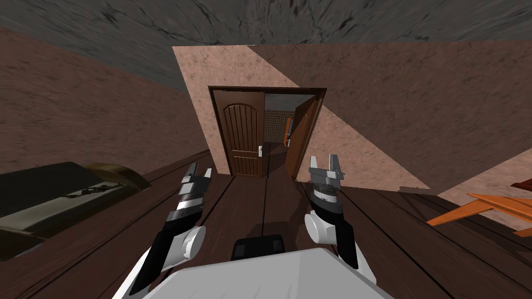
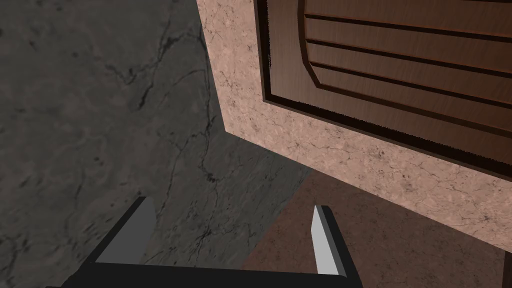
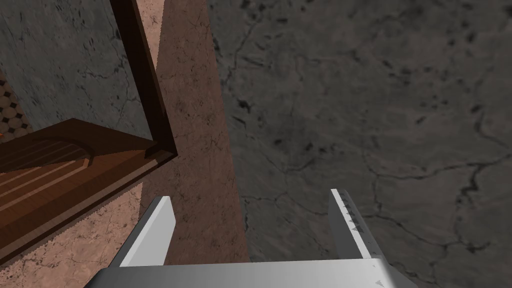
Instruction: Push the door open
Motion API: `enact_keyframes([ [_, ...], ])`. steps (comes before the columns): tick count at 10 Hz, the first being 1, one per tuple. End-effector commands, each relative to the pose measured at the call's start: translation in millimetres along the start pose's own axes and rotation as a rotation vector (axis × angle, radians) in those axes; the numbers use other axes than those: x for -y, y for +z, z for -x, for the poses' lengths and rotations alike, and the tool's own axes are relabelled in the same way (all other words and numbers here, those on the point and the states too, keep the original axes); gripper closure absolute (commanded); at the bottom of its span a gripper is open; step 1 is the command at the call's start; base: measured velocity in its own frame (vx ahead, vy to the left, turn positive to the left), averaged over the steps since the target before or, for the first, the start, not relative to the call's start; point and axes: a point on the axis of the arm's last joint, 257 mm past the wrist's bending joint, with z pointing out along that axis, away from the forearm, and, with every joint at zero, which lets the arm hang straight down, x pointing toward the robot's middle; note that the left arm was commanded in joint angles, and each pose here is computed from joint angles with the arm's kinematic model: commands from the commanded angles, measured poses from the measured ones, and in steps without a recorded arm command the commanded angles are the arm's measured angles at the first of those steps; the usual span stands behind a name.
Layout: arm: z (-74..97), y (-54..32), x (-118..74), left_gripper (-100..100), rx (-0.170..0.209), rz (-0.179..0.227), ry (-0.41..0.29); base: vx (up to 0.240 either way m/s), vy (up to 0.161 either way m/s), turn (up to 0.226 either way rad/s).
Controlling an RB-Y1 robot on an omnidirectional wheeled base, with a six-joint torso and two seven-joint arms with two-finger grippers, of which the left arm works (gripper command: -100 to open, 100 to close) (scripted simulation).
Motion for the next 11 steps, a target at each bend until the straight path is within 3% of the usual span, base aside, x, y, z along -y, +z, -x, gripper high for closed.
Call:
enact_keyframes([
  [1,0.5,1.6,-10.8,-100,-0.003,0.012,0.004,0.143,0.021,-0.034],
  [11,6.5,12.8,-83.1,-100,-0.007,0.094,0.034,0.069,-0.001,-0.058],
])
